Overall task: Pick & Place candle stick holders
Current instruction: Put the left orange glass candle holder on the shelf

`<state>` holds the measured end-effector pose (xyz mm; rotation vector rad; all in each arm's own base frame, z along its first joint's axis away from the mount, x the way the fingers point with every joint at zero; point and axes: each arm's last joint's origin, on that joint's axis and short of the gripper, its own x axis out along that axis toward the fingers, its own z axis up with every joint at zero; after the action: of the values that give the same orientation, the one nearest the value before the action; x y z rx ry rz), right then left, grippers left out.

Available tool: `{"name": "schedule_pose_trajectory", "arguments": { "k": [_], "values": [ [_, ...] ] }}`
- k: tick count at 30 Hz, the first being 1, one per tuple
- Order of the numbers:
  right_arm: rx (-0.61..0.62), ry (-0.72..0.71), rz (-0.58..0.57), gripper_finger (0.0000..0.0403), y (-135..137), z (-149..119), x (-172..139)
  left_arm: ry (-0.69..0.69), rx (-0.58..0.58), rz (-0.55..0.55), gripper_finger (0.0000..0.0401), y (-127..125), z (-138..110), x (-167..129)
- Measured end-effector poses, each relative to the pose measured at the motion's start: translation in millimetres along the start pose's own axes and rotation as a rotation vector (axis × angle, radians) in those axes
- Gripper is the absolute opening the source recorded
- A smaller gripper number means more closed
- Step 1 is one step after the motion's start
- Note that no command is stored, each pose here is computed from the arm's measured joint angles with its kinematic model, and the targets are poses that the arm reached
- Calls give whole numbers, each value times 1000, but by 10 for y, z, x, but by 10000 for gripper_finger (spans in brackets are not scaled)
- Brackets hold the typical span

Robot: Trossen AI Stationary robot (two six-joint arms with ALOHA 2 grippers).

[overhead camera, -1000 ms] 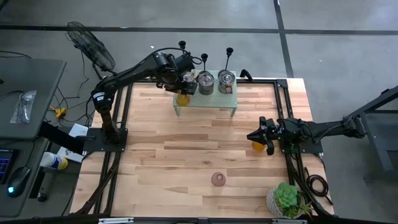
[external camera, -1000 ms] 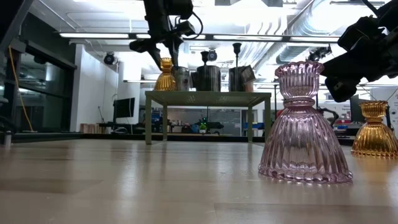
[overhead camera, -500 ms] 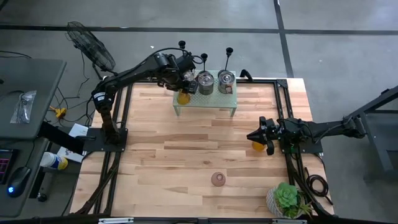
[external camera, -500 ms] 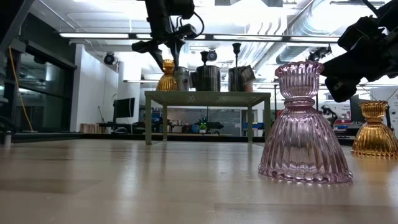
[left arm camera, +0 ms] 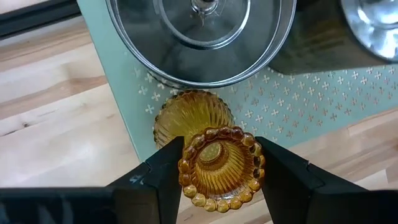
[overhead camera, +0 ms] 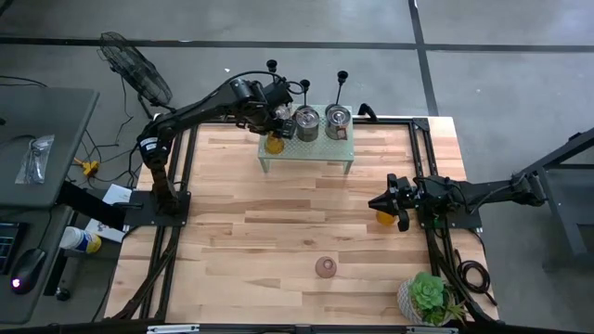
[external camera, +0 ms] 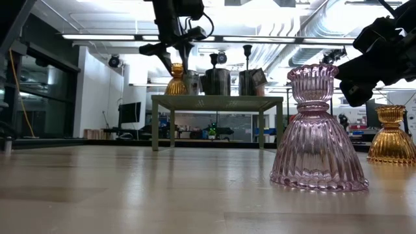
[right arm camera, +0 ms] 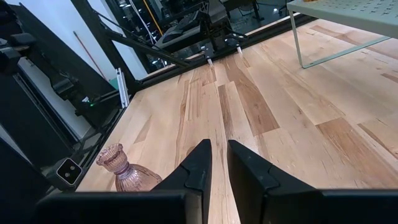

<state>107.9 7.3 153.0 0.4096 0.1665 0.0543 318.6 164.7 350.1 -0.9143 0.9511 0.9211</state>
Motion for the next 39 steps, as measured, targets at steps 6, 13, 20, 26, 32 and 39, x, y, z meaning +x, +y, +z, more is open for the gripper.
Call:
{"name": "schedule_pose_trajectory", "arguments": {
  "k": [6, 13, 20, 26, 32, 39],
  "values": [
    [0, 0, 0, 44, 0, 0, 0, -7, 15, 1, 171, -3, 4, 3],
    [0, 0, 0, 44, 0, 0, 0, -1, 19, -6, 183, -5, 3, 3],
    [0, 0, 0, 44, 0, 0, 0, 6, 30, -5, 201, -8, 0, 18],
    [0, 0, 0, 44, 0, 0, 0, 6, 72, -8, 203, -9, 1, 17],
    [0, 0, 0, 44, 0, 0, 0, 7, 106, -10, 203, -9, 0, 14],
    [0, 0, 0, 44, 0, 0, 0, 5, 143, -13, 214, -9, -2, 5]
  ]
}}
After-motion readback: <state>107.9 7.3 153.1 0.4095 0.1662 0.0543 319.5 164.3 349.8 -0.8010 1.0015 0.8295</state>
